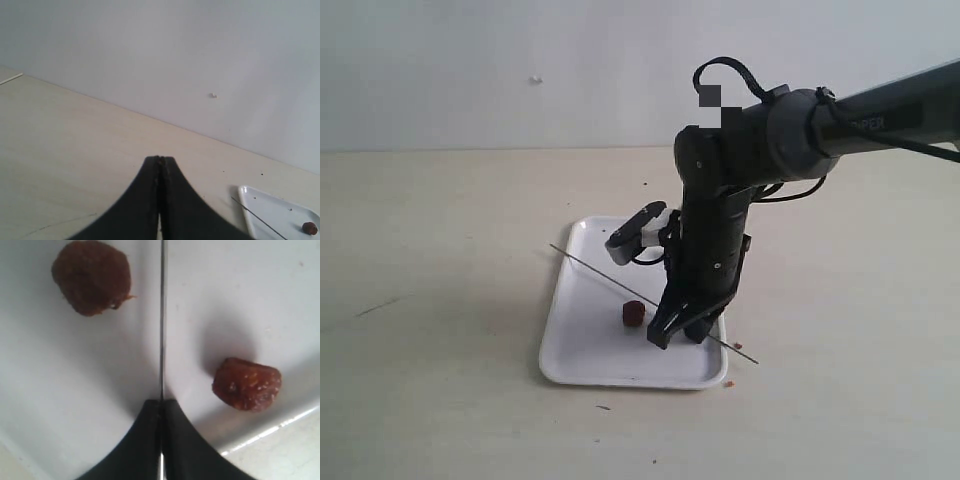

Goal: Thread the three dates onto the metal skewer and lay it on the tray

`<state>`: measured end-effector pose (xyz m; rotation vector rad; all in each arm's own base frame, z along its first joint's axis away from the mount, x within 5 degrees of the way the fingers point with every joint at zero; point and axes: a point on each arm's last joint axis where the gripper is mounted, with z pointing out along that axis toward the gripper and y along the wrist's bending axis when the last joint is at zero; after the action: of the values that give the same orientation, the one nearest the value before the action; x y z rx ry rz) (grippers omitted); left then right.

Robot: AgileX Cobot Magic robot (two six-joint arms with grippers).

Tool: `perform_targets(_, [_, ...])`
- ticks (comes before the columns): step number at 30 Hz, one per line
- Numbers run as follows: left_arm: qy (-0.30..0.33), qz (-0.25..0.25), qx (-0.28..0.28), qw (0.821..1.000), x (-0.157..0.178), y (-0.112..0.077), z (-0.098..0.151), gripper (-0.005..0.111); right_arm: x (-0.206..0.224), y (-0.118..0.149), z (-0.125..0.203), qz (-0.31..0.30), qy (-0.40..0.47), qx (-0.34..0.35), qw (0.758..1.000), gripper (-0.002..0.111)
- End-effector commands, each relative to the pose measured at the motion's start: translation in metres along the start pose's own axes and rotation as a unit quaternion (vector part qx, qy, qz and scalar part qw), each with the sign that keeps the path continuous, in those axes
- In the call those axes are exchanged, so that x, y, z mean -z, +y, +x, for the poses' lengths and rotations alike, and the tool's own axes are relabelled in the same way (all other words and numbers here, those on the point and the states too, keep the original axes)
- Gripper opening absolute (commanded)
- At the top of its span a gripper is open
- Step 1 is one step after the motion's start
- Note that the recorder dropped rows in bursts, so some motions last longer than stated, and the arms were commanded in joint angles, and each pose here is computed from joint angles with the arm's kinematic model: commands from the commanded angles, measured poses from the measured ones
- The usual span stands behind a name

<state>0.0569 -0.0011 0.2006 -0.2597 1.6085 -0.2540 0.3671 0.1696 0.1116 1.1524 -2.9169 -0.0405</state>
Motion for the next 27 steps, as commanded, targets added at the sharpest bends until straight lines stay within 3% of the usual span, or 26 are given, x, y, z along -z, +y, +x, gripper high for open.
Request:
perform_targets(1, [-0.002, 0.005, -0.001, 1.0, 0.001, -0.001, 0.0, 0.0, -0.003, -0.003, 0.004, 0.007, 0.019, 0.004, 1.0, 0.0])
perform_targets(15, [-0.002, 0.005, -0.001, 1.0, 0.001, -0.001, 0.0, 0.0, 0.092, 0.005, 0.02, 0.032, -0.046, 0.002, 0.998, 0.0])
perform_targets(27, [-0.002, 0.005, -0.001, 1.0, 0.001, -0.001, 0.0, 0.0, 0.192, 0.018, 0.072, 0.085, -0.093, -0.045, 0.991, 0.0])
